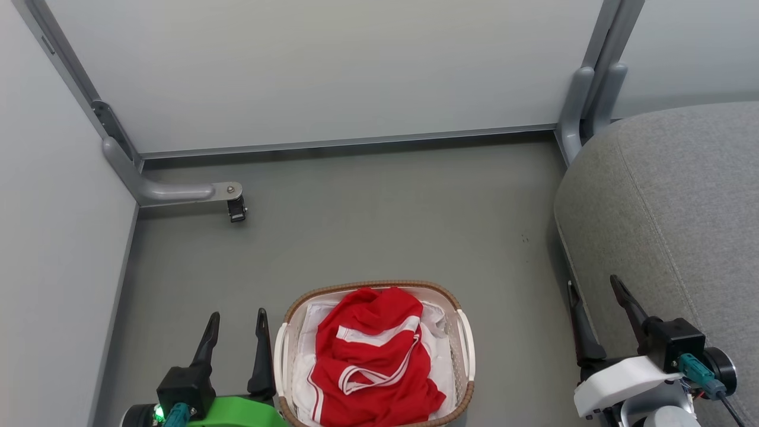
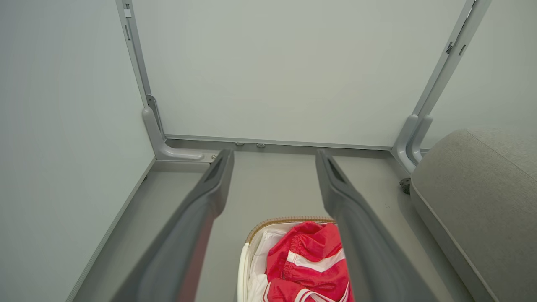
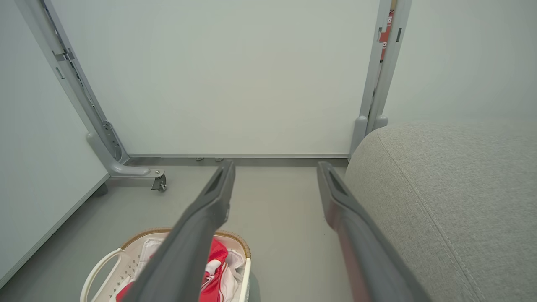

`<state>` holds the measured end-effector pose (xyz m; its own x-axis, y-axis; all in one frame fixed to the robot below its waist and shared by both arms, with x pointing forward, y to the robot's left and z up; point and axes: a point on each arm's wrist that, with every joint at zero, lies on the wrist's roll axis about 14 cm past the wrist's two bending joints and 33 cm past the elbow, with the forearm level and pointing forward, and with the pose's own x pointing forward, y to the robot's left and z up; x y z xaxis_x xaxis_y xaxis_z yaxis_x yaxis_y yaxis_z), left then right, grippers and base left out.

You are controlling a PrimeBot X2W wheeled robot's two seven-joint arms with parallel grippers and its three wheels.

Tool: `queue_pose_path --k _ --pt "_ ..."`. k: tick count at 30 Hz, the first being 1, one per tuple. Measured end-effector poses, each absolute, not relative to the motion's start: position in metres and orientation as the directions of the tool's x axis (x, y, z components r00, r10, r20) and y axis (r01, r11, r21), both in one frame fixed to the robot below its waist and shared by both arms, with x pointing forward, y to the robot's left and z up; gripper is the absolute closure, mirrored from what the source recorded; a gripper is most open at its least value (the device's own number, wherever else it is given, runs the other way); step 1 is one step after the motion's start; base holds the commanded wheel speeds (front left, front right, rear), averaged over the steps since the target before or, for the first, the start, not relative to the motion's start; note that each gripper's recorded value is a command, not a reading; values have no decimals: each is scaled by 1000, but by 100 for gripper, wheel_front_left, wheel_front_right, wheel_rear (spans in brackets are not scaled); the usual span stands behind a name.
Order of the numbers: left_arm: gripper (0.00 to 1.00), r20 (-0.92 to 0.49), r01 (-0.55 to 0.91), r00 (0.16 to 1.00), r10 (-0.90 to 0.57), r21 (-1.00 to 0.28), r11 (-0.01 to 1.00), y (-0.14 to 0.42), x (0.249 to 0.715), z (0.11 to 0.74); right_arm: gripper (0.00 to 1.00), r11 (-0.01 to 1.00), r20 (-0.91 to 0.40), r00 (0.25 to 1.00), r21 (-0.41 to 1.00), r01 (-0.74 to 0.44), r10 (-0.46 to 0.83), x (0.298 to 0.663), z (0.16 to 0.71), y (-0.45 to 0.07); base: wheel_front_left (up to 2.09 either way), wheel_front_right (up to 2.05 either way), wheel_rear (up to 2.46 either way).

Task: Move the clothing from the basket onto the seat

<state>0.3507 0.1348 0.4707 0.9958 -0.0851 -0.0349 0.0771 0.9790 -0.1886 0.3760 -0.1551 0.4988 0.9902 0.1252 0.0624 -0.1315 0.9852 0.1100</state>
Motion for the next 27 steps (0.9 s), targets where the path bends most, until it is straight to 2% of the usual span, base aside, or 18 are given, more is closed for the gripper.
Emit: queue_pose_path --k 27 --pt "0 -65 82 993 -95 -186 979 132 355 461 0 986 51 991 109 -126 121 382 494 -157 0 0 0"
